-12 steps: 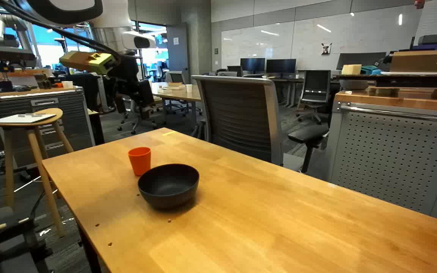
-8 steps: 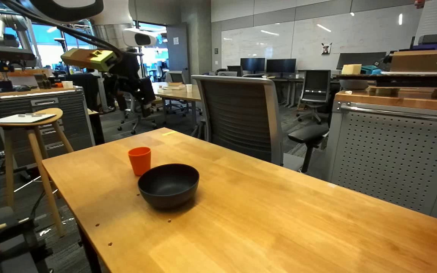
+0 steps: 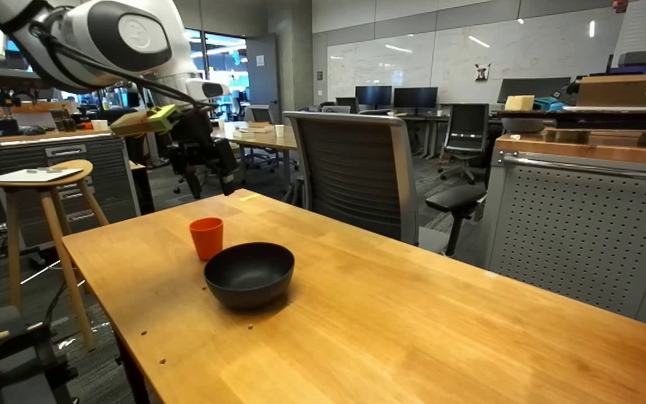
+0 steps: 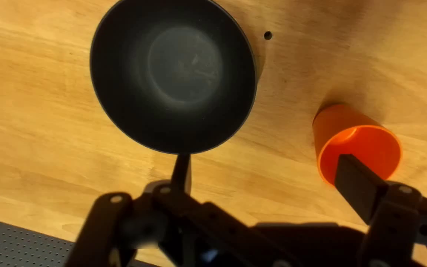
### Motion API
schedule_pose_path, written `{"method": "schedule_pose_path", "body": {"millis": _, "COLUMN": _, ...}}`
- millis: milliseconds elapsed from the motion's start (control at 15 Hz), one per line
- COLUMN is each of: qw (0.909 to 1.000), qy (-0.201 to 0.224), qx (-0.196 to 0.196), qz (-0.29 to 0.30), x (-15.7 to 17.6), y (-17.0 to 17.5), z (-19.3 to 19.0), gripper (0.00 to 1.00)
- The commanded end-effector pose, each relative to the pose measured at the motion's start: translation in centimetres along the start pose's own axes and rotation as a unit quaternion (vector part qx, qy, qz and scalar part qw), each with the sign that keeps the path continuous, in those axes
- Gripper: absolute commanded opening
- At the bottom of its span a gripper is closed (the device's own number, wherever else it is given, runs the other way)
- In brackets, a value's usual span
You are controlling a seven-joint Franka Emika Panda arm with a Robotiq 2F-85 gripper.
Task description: Pick up the orange cup and put it in the black bowl
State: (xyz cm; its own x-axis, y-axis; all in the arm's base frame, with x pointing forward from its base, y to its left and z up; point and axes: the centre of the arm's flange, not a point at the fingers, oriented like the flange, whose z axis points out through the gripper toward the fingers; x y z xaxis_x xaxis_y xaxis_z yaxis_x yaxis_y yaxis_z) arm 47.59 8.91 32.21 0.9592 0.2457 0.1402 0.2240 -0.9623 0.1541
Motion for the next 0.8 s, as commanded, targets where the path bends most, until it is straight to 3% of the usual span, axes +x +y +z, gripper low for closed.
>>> {"method": "schedule_pose_path", "body": {"millis": 0, "qw": 0.9995, "qy": -0.024, "qx": -0.02, "qz": 0.0, "x": 5.0, "y": -3.2, "z": 4.3, "gripper": 1.0}}
{"method": "schedule_pose_path", "body": {"millis": 533, "qw": 0.9969, "qy": -0.079, "qx": 0.003, "qz": 0.0, "x": 8.5, "y": -6.9, "z": 11.7, "gripper": 1.0}}
{"method": "schedule_pose_path", "body": {"millis": 600, "qw": 0.9963, "qy": -0.085, "qx": 0.01, "qz": 0.002, "x": 8.5, "y": -7.1, "z": 12.4, "gripper": 0.75}}
{"method": "schedule_pose_path", "body": {"millis": 667, "qw": 0.9955, "qy": -0.093, "qx": 0.016, "qz": 0.009, "x": 8.6, "y": -7.1, "z": 13.1, "gripper": 0.74}}
{"method": "schedule_pose_path", "body": {"millis": 733, "qw": 0.9945, "qy": -0.1, "qx": 0.024, "qz": 0.017, "x": 8.6, "y": -7.1, "z": 13.7, "gripper": 0.66}}
